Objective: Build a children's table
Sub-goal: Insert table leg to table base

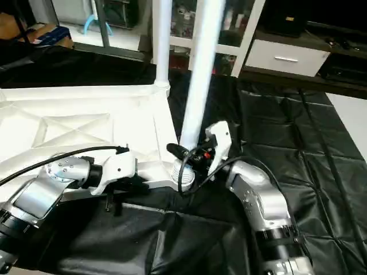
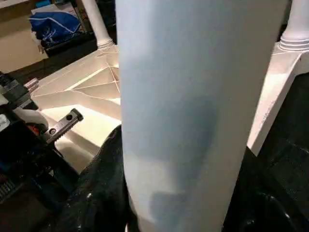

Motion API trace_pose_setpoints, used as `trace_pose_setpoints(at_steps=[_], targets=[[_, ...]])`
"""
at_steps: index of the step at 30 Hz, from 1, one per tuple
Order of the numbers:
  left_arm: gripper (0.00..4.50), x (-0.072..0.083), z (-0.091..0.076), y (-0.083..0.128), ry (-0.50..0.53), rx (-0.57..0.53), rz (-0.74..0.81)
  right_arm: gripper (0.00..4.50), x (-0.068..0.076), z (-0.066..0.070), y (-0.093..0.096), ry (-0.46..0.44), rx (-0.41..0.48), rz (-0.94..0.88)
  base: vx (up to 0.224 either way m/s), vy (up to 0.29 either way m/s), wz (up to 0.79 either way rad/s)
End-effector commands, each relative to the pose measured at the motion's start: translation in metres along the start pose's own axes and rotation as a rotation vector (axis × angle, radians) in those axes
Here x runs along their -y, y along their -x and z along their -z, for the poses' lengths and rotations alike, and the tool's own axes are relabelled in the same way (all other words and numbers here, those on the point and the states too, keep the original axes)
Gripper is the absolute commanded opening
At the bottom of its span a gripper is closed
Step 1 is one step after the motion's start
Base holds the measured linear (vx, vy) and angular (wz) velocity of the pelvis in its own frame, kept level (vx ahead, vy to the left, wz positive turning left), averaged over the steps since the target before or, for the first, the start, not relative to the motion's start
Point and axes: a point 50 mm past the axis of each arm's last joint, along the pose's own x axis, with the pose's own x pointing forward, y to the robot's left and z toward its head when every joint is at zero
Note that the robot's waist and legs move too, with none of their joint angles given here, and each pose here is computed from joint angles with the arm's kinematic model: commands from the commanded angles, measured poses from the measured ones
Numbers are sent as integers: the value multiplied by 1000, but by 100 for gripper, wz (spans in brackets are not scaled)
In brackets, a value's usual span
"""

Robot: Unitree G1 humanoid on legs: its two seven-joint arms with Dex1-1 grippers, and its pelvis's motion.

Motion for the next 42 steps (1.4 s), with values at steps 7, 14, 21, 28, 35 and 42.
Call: trace_pose_setpoints(at_steps=[7, 14, 21, 28, 35, 42], targets=[[0, 13, 9, -9, 25, -10, 73, 186, 7, 32, 39, 52, -38, 168, 0, 0, 0], [0, 11, 11, -8, 24, -17, 57, 186, 0, 41, 43, 58, -4, 179, 0, 0, 0], [0, 11, 11, -8, 21, -25, 59, 186, -8, 57, 40, 78, -145, 80, 0, 0, 0], [0, 11, 12, -8, 20, -28, 61, 186, -15, 66, 37, 111, -287, -37, 0, 0, 0], [0, 12, 12, -8, 20, -31, 58, 186, -17, 76, 36, 77, -388, -67, 0, 0, 0], [0, 12, 12, -9, 22, -29, 67, 186, 3, 85, 38, -12, -416, 107, 0, 0, 0]])
